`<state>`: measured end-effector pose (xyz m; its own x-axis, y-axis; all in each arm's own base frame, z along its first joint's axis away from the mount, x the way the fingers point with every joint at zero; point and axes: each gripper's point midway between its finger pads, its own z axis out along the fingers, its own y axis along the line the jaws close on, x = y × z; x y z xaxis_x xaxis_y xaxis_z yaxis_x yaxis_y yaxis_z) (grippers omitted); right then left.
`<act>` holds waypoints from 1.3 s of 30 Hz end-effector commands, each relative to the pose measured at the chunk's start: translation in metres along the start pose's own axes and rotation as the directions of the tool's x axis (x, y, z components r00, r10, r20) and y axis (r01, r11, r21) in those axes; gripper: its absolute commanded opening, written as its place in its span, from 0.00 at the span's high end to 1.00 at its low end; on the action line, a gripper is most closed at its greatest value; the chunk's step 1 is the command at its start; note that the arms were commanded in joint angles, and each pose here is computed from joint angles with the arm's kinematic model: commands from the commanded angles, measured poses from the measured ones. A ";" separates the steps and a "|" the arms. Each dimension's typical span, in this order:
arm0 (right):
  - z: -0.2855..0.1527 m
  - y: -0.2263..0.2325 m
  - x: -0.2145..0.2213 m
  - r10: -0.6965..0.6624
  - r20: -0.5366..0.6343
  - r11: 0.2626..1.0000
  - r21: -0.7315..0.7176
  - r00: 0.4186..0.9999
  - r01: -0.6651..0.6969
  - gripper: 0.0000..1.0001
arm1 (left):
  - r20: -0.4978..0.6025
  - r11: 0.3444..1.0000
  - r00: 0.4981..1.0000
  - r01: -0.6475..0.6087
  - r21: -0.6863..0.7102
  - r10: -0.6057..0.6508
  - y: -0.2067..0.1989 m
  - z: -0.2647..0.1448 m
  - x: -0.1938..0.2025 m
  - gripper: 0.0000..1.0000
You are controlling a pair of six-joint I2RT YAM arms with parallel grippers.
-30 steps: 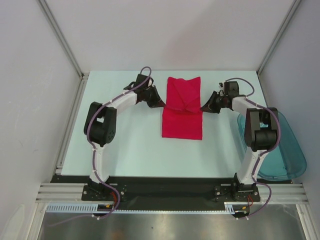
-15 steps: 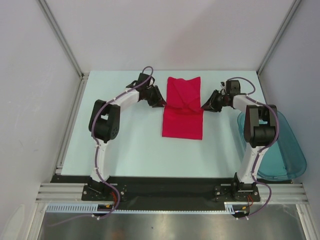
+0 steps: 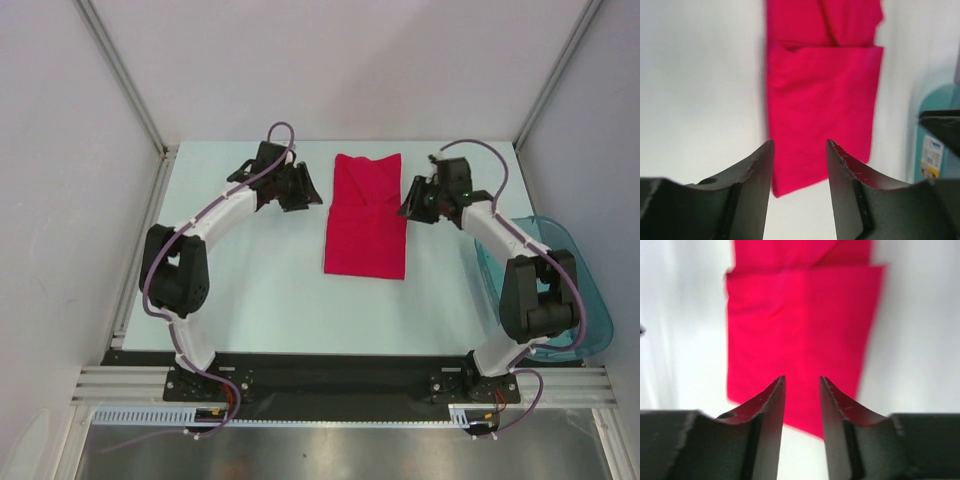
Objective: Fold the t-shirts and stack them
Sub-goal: Fold the tshirt
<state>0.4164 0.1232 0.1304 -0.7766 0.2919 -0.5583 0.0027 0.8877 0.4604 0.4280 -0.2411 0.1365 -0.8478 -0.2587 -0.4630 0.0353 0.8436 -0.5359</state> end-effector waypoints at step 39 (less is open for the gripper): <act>0.134 -0.069 -0.033 0.227 0.009 0.956 -0.196 0.974 -0.221 0.87 | -0.124 0.963 0.992 0.052 0.266 -0.020 0.000 0.151 -0.013 0.60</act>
<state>0.5057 0.1185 0.0283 -0.7796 0.4778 -0.4049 0.0455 0.6880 0.7243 0.4981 -0.3193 0.0347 -0.9264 -0.1757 -0.3329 0.1346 0.6714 -0.7288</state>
